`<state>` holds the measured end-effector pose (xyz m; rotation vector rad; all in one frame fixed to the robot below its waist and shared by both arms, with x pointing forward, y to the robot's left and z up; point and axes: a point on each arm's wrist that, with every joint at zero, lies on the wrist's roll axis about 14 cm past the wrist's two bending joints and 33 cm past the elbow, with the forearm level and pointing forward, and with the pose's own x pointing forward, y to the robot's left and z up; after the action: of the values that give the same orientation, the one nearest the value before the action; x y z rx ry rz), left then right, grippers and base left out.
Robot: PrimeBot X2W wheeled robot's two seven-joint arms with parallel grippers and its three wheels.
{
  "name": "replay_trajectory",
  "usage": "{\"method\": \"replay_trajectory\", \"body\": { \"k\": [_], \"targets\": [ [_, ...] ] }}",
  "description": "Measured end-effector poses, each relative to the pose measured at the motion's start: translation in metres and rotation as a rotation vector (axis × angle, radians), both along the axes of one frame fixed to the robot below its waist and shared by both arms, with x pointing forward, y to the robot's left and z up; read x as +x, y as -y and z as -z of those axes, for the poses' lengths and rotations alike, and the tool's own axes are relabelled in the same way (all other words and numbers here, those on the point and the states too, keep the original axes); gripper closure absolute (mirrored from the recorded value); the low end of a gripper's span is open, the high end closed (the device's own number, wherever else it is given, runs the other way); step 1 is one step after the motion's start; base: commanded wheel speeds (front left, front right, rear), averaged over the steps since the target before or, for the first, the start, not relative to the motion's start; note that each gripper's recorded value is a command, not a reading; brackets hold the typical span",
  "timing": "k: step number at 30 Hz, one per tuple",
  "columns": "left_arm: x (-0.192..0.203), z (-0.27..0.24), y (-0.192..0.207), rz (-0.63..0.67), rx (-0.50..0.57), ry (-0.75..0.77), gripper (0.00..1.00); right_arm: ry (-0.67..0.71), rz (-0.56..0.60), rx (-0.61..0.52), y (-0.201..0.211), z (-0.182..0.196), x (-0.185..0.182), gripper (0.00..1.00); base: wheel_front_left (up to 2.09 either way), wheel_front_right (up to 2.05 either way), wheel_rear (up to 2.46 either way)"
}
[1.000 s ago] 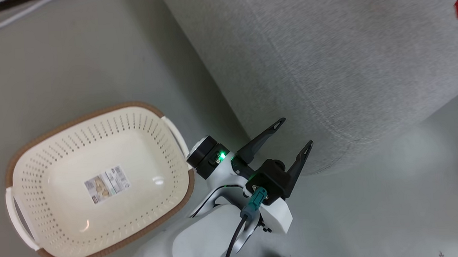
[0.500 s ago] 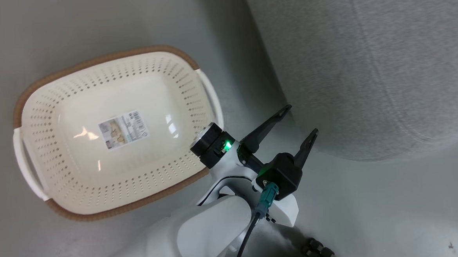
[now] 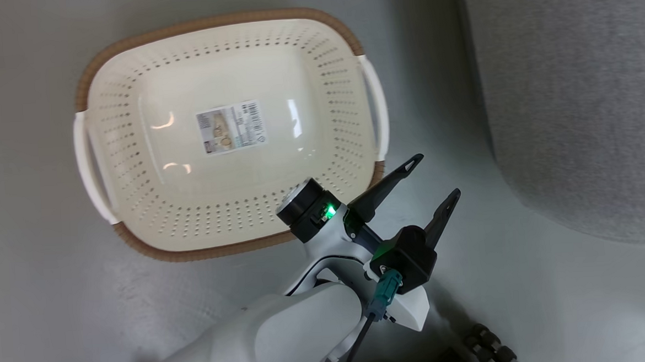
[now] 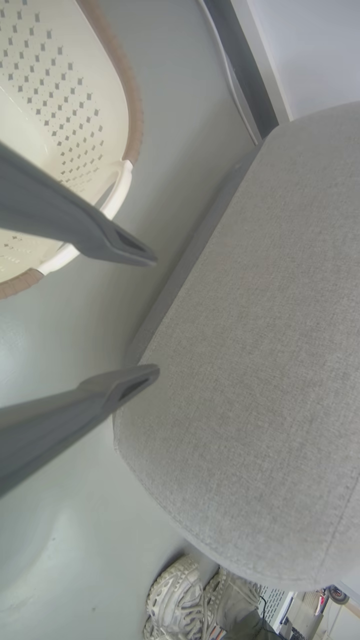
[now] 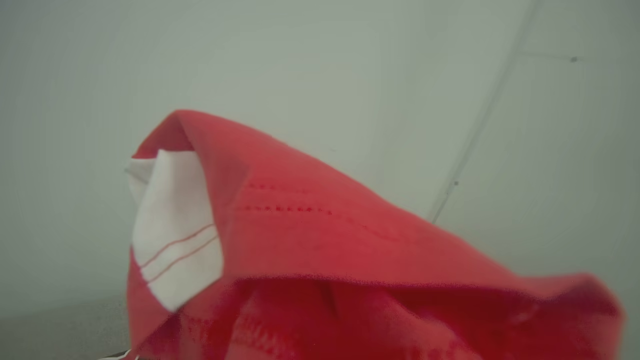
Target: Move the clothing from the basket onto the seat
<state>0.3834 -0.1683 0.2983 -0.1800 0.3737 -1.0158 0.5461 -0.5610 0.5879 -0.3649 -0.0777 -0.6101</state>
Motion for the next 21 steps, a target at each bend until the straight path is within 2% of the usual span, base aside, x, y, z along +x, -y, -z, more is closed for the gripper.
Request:
{"method": "replay_trajectory", "body": {
  "k": [4, 8, 9, 10, 11, 21],
  "targets": [
    [0.004, 0.007, -0.015, -0.039, 0.037, -0.003, 0.0, -0.08, -0.007, 0.128, -0.006, 0.063, 0.012, 1.0, 0.0, 0.0, 0.0],
    [0.01, 0.008, -0.025, -0.083, 0.066, 0.003, 0.0, -0.152, -0.057, 0.204, -0.024, 0.103, 0.021, 1.0, 0.0, 0.0, 0.0],
    [0.01, 0.006, -0.025, -0.084, 0.065, 0.008, 0.0, -0.178, -0.065, 0.209, -0.027, 0.11, 0.019, 0.73, 0.0, 0.0, 0.0],
    [0.012, 0.003, -0.025, -0.089, 0.064, 0.015, 0.0, -0.201, -0.068, 0.217, -0.029, 0.115, 0.015, 0.4, 0.0, 0.0, 0.0],
    [0.013, -0.001, -0.025, -0.094, 0.061, 0.02, 0.0, -0.214, -0.067, 0.231, -0.029, 0.12, 0.011, 0.0, 0.0, 0.0, 0.0],
    [0.021, -0.043, -0.023, -0.134, 0.015, 0.058, 0.0, -0.381, -0.158, 0.272, -0.06, 0.15, -0.03, 0.0, 0.0, 0.0, 0.0]
  ]
}}
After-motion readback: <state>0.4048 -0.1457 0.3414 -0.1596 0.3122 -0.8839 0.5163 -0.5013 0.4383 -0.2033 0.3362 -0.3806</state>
